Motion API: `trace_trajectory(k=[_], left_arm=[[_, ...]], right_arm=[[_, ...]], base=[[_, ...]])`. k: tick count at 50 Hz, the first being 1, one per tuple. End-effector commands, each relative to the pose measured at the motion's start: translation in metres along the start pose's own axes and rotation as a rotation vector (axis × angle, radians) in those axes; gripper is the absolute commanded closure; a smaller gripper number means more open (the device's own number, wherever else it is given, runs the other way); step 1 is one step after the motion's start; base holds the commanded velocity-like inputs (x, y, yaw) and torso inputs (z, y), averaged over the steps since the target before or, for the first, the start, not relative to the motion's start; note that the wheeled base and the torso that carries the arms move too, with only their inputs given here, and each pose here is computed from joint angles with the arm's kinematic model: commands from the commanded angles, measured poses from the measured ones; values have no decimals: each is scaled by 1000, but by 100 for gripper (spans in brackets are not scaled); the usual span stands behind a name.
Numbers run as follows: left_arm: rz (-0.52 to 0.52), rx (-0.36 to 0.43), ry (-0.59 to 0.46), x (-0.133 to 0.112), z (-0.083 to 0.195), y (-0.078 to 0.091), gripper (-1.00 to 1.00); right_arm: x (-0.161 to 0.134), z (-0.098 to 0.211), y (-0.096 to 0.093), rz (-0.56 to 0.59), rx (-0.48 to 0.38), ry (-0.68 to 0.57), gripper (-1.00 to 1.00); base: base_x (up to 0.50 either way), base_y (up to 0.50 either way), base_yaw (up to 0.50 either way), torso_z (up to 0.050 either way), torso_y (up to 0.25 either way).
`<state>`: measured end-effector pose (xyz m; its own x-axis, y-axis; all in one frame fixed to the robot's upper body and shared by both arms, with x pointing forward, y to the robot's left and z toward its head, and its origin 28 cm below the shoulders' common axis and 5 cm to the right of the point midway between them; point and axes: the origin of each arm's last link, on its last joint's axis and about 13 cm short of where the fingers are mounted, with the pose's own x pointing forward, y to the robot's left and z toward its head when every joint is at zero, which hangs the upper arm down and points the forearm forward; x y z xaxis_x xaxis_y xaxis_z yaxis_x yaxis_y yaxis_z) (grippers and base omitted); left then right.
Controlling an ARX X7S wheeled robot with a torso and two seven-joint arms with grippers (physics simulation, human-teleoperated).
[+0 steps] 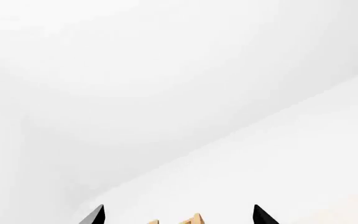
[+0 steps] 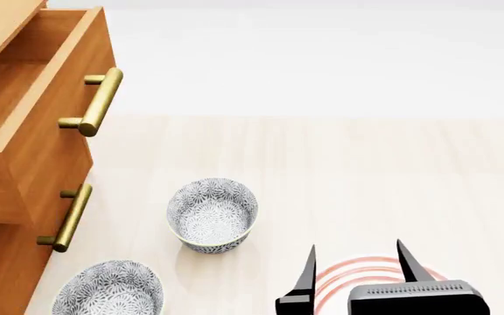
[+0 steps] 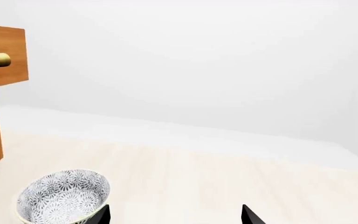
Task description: Open the top drawer of the cabinet.
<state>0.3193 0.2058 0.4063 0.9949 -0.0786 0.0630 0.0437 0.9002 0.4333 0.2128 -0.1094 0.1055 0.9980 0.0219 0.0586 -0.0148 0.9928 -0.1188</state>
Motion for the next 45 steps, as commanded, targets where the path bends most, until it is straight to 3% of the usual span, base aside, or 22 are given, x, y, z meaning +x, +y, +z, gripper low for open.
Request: trace_trajectory(k=[1,3,12,18,45], left_arm=[[-35,-97,82,12,-11,0,-100],[-31,-67,100,18,-12,-1,-100],[-59,-142,190,33,-22,-5,-100],[-23,-145,225,45,-33,-10,-100],[-78,-439,424,72,-62,-18,-100]], right_arm=[[0,0,-1,-5,-13,0,-100],[0,-1,-1,-7,-11,0,-100],[0,2,-4,-11,-15,0,-100],[-2,-1,-5,-19,-8,1,-100],[-2,-3,-5,-24,0,7,-100]], base=[[0,0,0,0,0],[0,0,0,0,0],[0,0,0,0,0],[0,0,0,0,0],[0,0,0,0,0]])
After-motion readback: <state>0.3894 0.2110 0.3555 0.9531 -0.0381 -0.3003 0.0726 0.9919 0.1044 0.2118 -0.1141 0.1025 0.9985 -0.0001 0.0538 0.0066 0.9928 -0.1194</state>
